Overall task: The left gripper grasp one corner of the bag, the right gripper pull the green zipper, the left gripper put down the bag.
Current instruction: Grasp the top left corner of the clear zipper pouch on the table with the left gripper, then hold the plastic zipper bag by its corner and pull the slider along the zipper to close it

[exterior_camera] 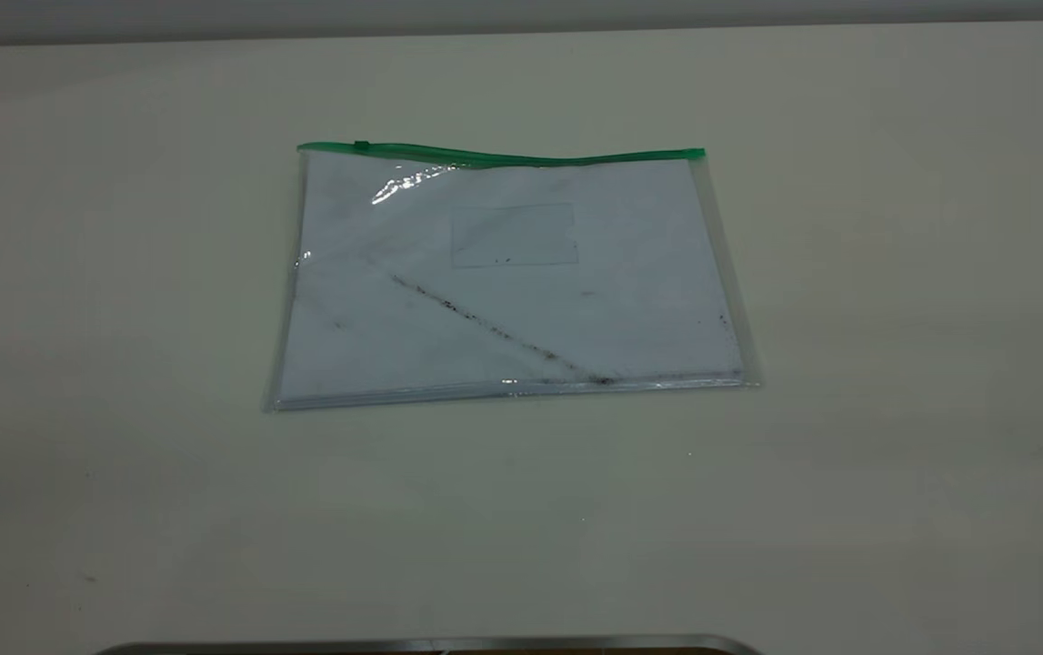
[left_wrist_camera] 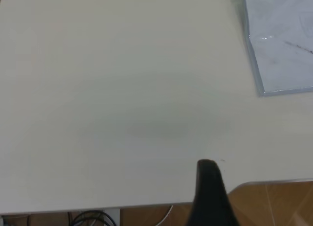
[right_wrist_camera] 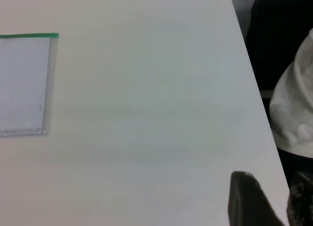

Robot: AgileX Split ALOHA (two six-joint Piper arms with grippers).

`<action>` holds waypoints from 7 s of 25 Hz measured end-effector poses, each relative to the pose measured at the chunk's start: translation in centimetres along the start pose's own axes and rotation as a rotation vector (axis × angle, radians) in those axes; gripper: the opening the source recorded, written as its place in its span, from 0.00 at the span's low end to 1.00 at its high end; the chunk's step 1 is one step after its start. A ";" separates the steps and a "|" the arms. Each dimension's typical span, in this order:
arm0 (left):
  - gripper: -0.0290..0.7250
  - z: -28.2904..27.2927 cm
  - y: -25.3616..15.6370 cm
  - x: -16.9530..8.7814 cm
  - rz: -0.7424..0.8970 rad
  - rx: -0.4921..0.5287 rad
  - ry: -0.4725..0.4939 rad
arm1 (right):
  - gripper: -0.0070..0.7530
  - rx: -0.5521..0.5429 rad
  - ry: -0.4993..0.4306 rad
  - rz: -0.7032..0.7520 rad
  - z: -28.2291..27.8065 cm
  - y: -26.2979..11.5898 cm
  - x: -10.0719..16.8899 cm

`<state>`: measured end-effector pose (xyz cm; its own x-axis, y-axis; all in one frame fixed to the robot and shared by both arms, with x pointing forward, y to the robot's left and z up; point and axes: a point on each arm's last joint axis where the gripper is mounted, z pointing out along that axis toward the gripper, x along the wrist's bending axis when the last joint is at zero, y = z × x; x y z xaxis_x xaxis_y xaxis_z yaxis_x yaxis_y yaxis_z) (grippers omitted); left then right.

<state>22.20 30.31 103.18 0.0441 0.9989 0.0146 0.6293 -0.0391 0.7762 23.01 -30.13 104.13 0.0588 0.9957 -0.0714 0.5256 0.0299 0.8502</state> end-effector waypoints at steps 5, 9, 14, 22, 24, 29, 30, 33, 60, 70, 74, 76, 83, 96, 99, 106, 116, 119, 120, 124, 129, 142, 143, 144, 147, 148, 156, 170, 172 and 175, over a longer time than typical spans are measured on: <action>0.82 0.0 0.0 0.0 0.000 0.000 0.000 | 0.33 0.000 0.000 0.000 0.0 0.0 0.0; 0.82 0.0 0.0 0.0 0.001 0.000 0.000 | 0.33 0.000 0.000 0.000 0.0 0.0 0.0; 0.82 0.0 0.0 0.0 0.001 0.000 0.000 | 0.33 0.000 0.000 0.000 0.0 0.0 0.0; 0.82 0.0 0.0 0.0 0.001 0.000 0.000 | 0.33 0.000 0.000 0.000 0.0 0.0 0.0; 0.82 0.0 0.0 0.0 0.001 0.000 0.000 | 0.33 0.000 0.000 0.000 0.0 0.0 0.0; 0.82 0.0 0.0 0.0 0.001 0.000 0.000 | 0.33 0.000 0.000 0.000 0.0 0.0 0.0; 0.82 0.0 0.0 0.0 0.001 0.000 0.000 | 0.33 0.000 0.000 0.000 0.0 0.0 0.0; 0.82 0.0 0.0 0.0 0.001 0.000 0.000 | 0.33 0.000 0.000 0.000 0.0 0.0 0.0; 0.82 20.1 19.1 -0.3 -0.136 0.206 -0.016 | 0.67 0.252 0.041 0.071 4.8 5.9 0.1; 0.82 33.7 19.1 -1.5 -0.079 0.367 -0.094 | 0.70 0.289 0.036 0.113 11.8 10.6 0.1; 0.82 37.6 18.5 -2.1 -0.047 0.444 -0.159 | 0.70 0.337 0.041 0.123 15.1 11.2 0.2; 0.82 39.3 18.8 -2.5 -0.027 0.473 -0.210 | 0.70 0.355 0.043 0.126 16.6 11.3 0.3; 0.82 43.4 20.2 -3.7 0.046 0.563 -0.430 | 0.70 0.455 0.042 0.125 20.3 10.2 0.5; 0.82 50.4 14.2 -3.5 0.049 0.646 -0.601 | 0.70 0.463 0.042 0.126 20.6 10.1 0.5; 0.82 51.2 13.3 -3.7 0.083 0.618 -0.644 | 0.70 0.463 0.042 0.126 20.6 10.1 0.5; 0.82 52.8 12.1 -4.2 0.072 0.530 -0.677 | 0.70 0.463 0.042 0.126 20.6 10.1 0.5; 0.82 54.5 10.1 -4.7 0.010 0.484 -0.718 | 0.70 0.463 0.042 0.126 20.6 10.1 0.5; 0.80 54.7 9.9 -4.9 0.010 0.455 -0.734 | 0.70 0.463 0.042 0.126 20.6 10.1 0.5; 0.78 54.8 9.8 -4.9 0.006 0.452 -0.735 | 0.70 0.463 0.042 0.126 20.6 10.1 0.5; 0.66 55.3 9.2 -5.0 -0.026 0.443 -0.741 | 0.70 0.463 0.042 0.126 20.6 10.1 0.5; 0.50 55.6 8.7 -5.1 -0.065 0.435 -0.747 | 0.70 0.463 0.042 0.126 20.6 10.1 0.5; 0.11 55.3 10.0 -5.9 0.059 0.294 -0.882 | 0.70 0.463 0.043 0.125 20.6 10.1 0.5; 0.11 55.2 10.4 -6.0 0.073 0.281 -0.899 | 0.70 0.463 0.047 0.116 20.6 10.1 0.5; 0.11 55.2 10.8 -6.0 0.100 0.267 -0.917 | 0.70 0.463 0.056 0.107 20.6 10.1 0.6; 0.11 54.5 12.6 -6.4 0.261 0.237 -1.019 | 0.70 0.427 0.100 0.072 20.7 10.4 0.9; 0.11 54.2 13.1 -6.5 0.320 0.232 -1.049 | 0.70 0.405 0.121 0.061 20.9 10.5 1.1; 0.11 51.5 18.1 -10.3 0.808 0.239 -1.187 | 0.70 0.379 0.351 -0.022 24.5 10.8 3.2; 0.11 49.0 18.4 -19.5 1.286 0.119 -1.295 | 0.70 0.330 0.731 -0.294 35.5 10.9 11.6; 0.11 48.6 18.2 -20.6 1.353 0.079 -1.324 | 0.70 0.333 0.784 -0.303 36.5 10.8 12.4; 0.11 48.1 17.8 -22.0 1.428 0.030 -1.356 | 0.70 0.332 0.857 -0.322 37.5 10.5 13.3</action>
<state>69.78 6.43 86.34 0.8984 -0.4294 0.0921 -0.3871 -0.6754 0.6277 61.14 -19.86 92.52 -0.6979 0.6743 0.2414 0.6292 0.4162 0.6564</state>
